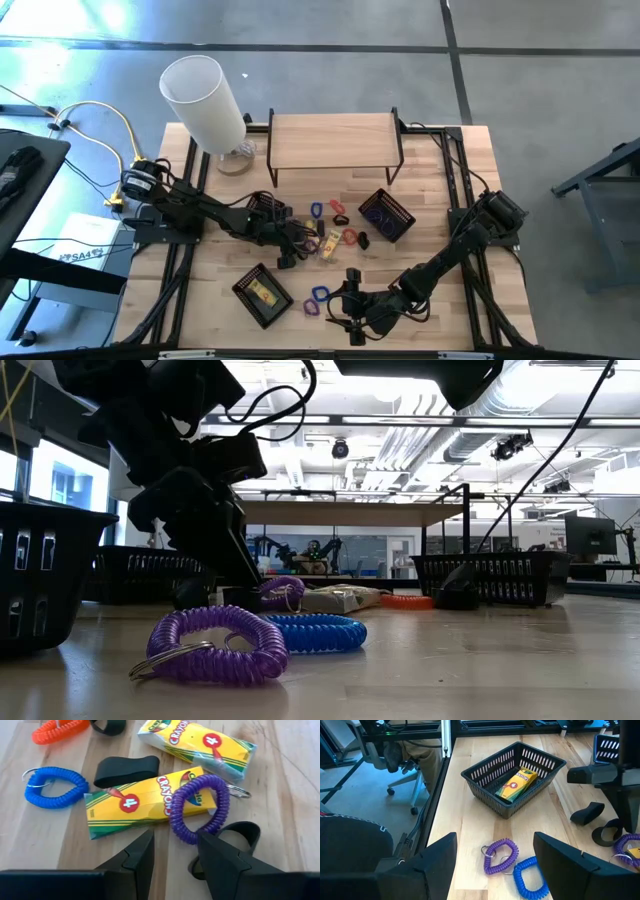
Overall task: Pick & Place Office Desk Supplies
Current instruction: Put the top purple spring keychain into the top right black bin
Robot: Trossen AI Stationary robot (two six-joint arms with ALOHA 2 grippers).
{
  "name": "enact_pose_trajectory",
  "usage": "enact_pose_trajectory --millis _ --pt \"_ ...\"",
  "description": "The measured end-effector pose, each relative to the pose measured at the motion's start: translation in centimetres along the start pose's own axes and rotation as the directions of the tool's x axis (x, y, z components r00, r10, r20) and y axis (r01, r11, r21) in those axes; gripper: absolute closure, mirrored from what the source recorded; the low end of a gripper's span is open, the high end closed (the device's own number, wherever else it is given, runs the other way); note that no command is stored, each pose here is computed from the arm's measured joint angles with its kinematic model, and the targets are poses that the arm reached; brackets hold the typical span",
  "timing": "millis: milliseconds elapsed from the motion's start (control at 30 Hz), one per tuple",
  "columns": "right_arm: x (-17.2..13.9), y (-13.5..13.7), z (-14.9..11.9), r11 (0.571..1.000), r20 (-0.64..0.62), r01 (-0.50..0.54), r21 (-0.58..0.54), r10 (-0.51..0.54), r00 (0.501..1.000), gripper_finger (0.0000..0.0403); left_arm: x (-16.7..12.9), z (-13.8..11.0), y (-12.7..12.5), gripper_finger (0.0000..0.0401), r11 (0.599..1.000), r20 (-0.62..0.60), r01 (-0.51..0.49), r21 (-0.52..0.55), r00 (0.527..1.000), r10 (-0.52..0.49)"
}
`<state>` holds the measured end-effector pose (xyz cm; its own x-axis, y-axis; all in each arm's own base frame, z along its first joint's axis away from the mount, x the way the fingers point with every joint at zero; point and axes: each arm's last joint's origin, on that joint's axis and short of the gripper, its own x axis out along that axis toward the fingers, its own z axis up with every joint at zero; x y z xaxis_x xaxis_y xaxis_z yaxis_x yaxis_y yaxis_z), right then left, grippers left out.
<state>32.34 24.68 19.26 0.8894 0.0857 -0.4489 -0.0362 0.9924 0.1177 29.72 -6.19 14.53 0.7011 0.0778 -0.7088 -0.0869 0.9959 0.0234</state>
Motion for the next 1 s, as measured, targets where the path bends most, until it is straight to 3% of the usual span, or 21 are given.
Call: enact_pose_trajectory --millis 433,733,1000 --pt "0.0 0.0 0.0 1.0 0.0 0.0 0.001 0.0 1.0 0.0151 0.0 0.1 0.1 0.0258 0.998 0.006 0.004 -0.062 1.0 -0.004" --pt "0.0 0.0 0.0 1.0 -0.002 0.002 0.009 -0.002 1.0 0.0151 2.1 -0.7 -0.2 0.0258 0.996 0.003 -0.008 -0.084 1.0 0.008" --pt "0.0 -0.1 -0.1 1.0 -0.007 0.004 0.013 -0.004 1.0 0.0151 2.3 -0.7 0.3 0.0258 0.996 0.002 -0.009 -0.094 1.0 0.009"
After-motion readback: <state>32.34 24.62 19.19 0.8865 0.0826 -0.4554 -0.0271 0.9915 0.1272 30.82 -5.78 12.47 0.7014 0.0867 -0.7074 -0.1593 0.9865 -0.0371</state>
